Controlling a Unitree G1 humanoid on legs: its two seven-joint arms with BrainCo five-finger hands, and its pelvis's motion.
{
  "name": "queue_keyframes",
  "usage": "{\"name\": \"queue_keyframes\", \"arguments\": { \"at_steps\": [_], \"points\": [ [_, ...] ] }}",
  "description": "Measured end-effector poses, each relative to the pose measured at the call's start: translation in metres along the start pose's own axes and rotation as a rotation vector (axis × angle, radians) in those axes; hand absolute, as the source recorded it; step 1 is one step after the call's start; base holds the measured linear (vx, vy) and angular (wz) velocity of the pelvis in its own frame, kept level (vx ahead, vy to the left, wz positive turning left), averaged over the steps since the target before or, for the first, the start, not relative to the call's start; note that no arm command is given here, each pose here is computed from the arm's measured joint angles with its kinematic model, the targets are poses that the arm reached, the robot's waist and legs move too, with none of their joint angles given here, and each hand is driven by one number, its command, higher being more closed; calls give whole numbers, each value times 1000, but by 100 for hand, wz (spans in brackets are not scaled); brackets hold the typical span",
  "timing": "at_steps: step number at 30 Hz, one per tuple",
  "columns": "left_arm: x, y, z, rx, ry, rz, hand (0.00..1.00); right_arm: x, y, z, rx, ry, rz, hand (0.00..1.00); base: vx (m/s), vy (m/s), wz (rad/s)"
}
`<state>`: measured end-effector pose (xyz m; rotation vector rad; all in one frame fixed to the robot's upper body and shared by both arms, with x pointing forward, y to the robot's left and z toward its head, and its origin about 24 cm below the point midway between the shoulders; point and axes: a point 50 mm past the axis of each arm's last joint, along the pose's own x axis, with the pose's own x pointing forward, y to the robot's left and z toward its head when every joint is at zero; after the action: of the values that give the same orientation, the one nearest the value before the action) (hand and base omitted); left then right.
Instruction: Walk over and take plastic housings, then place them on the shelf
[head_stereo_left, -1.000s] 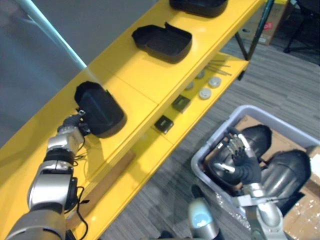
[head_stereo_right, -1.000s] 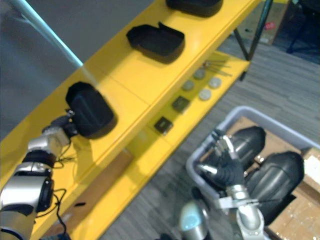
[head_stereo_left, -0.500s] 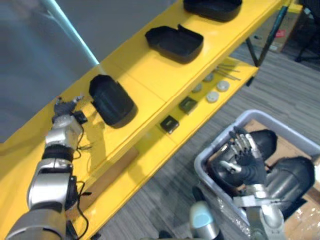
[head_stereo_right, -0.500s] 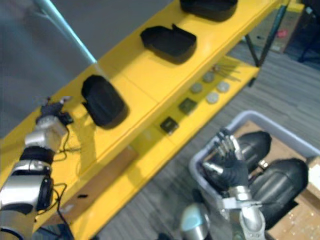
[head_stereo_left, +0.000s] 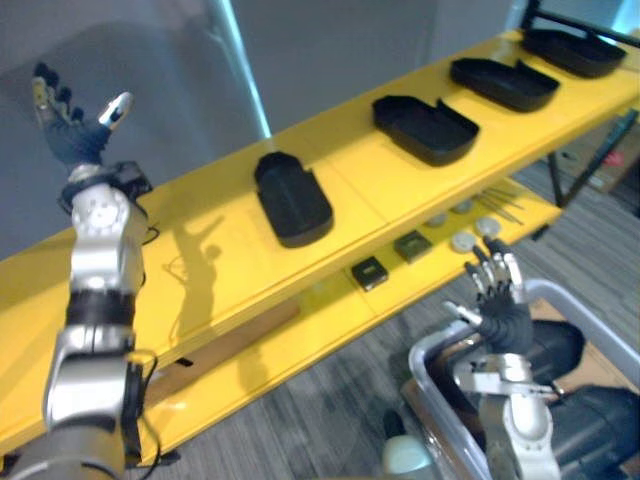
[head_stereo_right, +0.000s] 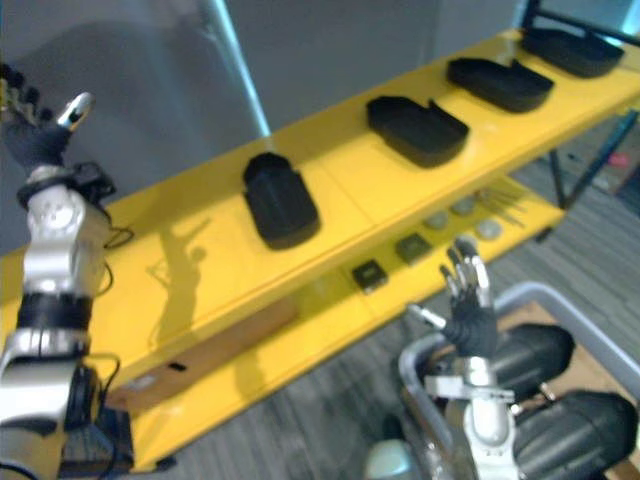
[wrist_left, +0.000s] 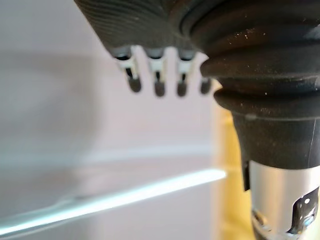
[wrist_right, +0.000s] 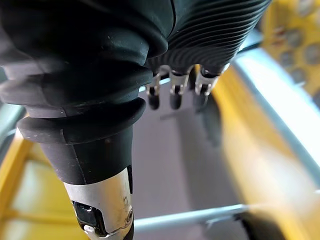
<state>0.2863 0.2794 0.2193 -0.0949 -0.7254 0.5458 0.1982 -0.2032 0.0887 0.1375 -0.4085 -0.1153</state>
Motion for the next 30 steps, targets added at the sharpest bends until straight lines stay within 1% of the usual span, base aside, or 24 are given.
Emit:
{"name": "queue_keyframes", "arguments": {
  "at_steps": [2,3,4,5,6,11,13,16,17,18,19,21,22,23,24,30],
  "points": [
    [-50,31,9,-24,-32,95,0,2,-7,1,13,7,-35,0,25,12,66],
    [-61,36,10,-24,-28,113,0,3,-9,1,16,7,-43,0,23,5,67],
    [-82,48,13,26,-27,148,0,7,-9,0,23,3,-51,0,16,3,47],
    [-90,52,15,45,-26,162,0,10,-10,0,23,-2,-54,0,8,0,34],
    [-125,52,32,27,-72,148,0,21,-19,-4,32,-4,-169,0,3,-1,9],
    [-125,52,32,28,-69,151,0,20,-20,-9,31,17,-176,0,0,0,1],
    [-129,57,25,50,-38,177,0,18,-23,-11,74,26,-192,0,0,0,5],
    [-151,79,-6,177,137,312,0,16,-25,-14,157,23,-202,0,0,0,0],
    [-165,95,-23,244,231,400,0,15,-24,-16,196,21,-201,0,-34,2,-2],
    [-174,104,-31,280,282,452,0,15,-24,-17,214,21,-200,0,-53,-1,-10],
    [-194,121,-46,361,383,551,0,14,-24,-20,241,27,-193,0,-46,-5,-9],
    [-230,148,-66,486,542,713,0,16,-22,-21,259,24,-158,0,-8,-3,-4],
    [-241,155,-70,518,578,763,0,17,-21,-21,259,22,-141,0,0,0,0],
    [-257,163,-72,569,627,845,0,21,-19,-22,256,20,-110,0,24,1,4],
    [-265,168,-72,601,648,885,0,26,-18,-21,241,14,-81,0,33,3,7],
    [-285,181,-72,671,707,934,0,46,-5,-11,104,-5,106,0,47,24,9]
  ]
}}
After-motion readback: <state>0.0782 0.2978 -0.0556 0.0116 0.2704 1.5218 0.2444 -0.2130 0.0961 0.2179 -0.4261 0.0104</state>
